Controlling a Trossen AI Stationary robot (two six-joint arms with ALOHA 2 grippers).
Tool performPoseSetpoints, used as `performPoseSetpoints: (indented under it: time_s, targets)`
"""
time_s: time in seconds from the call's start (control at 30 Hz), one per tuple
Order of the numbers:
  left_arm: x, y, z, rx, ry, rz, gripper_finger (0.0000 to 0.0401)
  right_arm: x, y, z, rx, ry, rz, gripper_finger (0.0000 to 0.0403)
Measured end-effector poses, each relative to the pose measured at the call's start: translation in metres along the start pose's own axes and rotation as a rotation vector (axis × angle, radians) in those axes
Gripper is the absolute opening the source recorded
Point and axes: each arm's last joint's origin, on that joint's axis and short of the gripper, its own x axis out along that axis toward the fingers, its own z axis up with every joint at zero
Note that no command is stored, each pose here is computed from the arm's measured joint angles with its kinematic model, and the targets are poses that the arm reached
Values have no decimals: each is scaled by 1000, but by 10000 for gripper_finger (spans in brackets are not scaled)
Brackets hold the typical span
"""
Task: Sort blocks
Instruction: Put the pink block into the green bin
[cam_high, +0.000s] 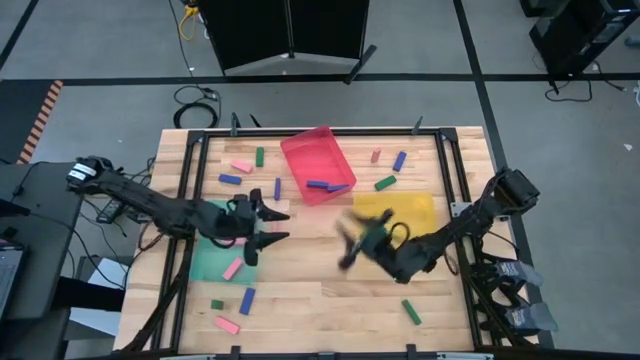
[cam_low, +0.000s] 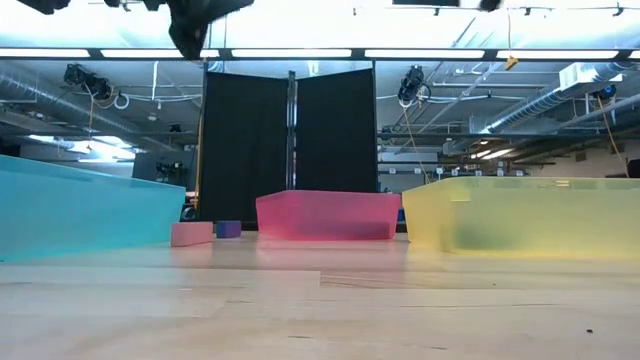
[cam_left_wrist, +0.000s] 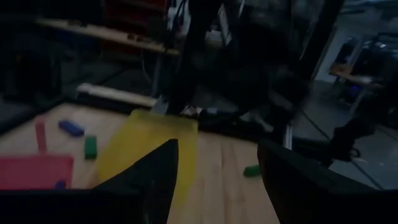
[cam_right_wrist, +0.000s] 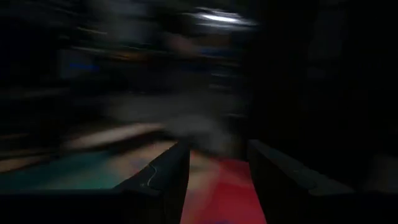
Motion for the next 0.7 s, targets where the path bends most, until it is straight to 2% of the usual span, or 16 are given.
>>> performPoseSetpoints:
  time_s: [0.1,0.17,0.27,0.37,0.47,0.57,0.7]
  targets:
    - [-6,-1,8,18,-39,-15,227,7,14,-19,113,54,398,172]
    - [-9,0,11,24,-54,-11,227,14,18,-37,132,118,483,172]
    - [-12,1,13,39,-56,26,227,24,15,-56,126,205,433,173]
    - [-15,3,14,39,-48,54,227,37,5,-64,134,295,384,177]
    - [-16,5,11,20,-15,84,227,47,-7,-70,85,385,342,183]
    - [-17,8,7,2,16,134,227,47,-23,-66,-13,464,296,193]
    - [-18,10,3,-2,53,171,227,44,-56,-41,-104,504,145,208]
